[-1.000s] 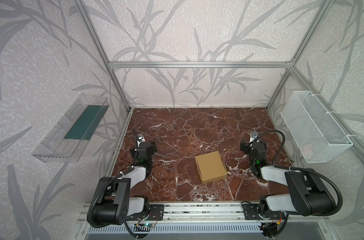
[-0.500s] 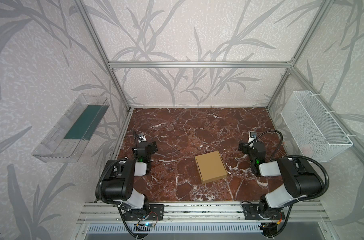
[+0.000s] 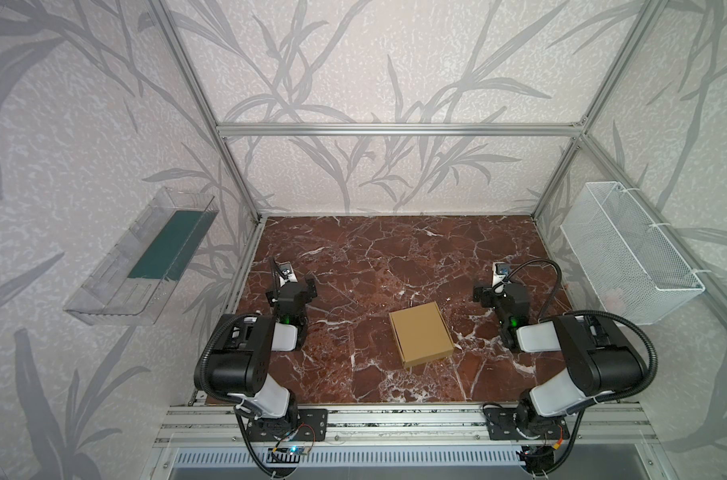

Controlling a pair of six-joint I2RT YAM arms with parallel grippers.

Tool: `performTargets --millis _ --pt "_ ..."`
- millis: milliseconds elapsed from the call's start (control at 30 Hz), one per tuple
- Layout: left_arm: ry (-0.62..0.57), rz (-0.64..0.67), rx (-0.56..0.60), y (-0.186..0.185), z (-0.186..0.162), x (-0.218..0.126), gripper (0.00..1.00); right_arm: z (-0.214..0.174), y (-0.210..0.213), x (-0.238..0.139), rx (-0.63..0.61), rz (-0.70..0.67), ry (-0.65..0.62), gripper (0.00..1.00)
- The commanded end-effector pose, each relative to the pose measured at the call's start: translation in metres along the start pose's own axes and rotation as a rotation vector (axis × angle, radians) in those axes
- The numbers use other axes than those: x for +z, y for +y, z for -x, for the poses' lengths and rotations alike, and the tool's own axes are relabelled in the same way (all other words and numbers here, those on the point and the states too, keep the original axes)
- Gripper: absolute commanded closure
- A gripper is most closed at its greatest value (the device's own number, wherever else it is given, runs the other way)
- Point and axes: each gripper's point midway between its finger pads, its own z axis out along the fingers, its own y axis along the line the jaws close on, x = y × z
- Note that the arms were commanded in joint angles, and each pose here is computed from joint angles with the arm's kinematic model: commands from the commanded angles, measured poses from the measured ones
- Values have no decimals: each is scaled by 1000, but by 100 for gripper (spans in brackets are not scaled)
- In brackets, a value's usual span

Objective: Fold the paper box

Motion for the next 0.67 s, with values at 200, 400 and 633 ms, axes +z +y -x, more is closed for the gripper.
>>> performTargets --millis 200,400,633 --pt "-31 25 11 3 6 0 1 8 5 4 -16 24 -19 1" --pt "-30 24 11 3 6 0 1 9 4 4 -16 24 -20 1" --pt "-31 24 11 3 6 0 1 8 4 4 -6 31 -19 1"
